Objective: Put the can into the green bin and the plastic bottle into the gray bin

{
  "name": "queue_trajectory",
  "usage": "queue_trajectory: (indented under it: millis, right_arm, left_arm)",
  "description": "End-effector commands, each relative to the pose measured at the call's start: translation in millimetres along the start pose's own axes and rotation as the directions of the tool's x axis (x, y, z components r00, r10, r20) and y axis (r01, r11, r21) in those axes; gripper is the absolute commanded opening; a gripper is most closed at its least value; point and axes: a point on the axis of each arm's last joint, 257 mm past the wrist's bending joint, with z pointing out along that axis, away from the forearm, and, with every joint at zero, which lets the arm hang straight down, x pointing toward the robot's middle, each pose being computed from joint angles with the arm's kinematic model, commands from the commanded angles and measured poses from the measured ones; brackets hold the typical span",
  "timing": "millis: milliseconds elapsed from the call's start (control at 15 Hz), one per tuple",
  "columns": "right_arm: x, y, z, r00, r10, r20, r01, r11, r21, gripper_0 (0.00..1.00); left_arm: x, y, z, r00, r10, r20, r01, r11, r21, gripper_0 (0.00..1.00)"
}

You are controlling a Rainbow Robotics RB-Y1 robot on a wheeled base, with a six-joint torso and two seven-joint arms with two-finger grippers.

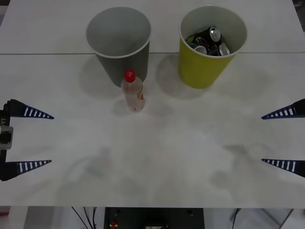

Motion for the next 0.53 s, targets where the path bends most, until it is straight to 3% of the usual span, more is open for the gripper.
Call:
queue_trajectory:
  millis: [67, 133, 533]
  right_arm:
    - [0.0, 0.0, 0.0, 1.000, 0.000, 0.000, 0.000, 1.0000, 0.000, 1.00]
    - [0.0, 0.0, 0.0, 1.000, 0.000, 0.000, 0.000, 1.0000, 0.000, 1.00]
    - [0.0, 0.0, 0.0, 1.000, 0.000, 0.000, 0.000, 1.0000, 0.000, 1.00]
  left_arm:
    - [0.0, 0.0, 0.0, 1.0000, 0.000, 0.000, 0.000, 1.0000, 0.000, 1.00]
    - [13.1, -9.1, 3.0, 0.9992, -0.036, -0.017, 0.036, 0.9993, 0.012, 1.00]
    - [9.7, -2.3, 1.4, 0.9985, -0.055, -0.007, 0.055, 0.9985, 0.001, 1.00]
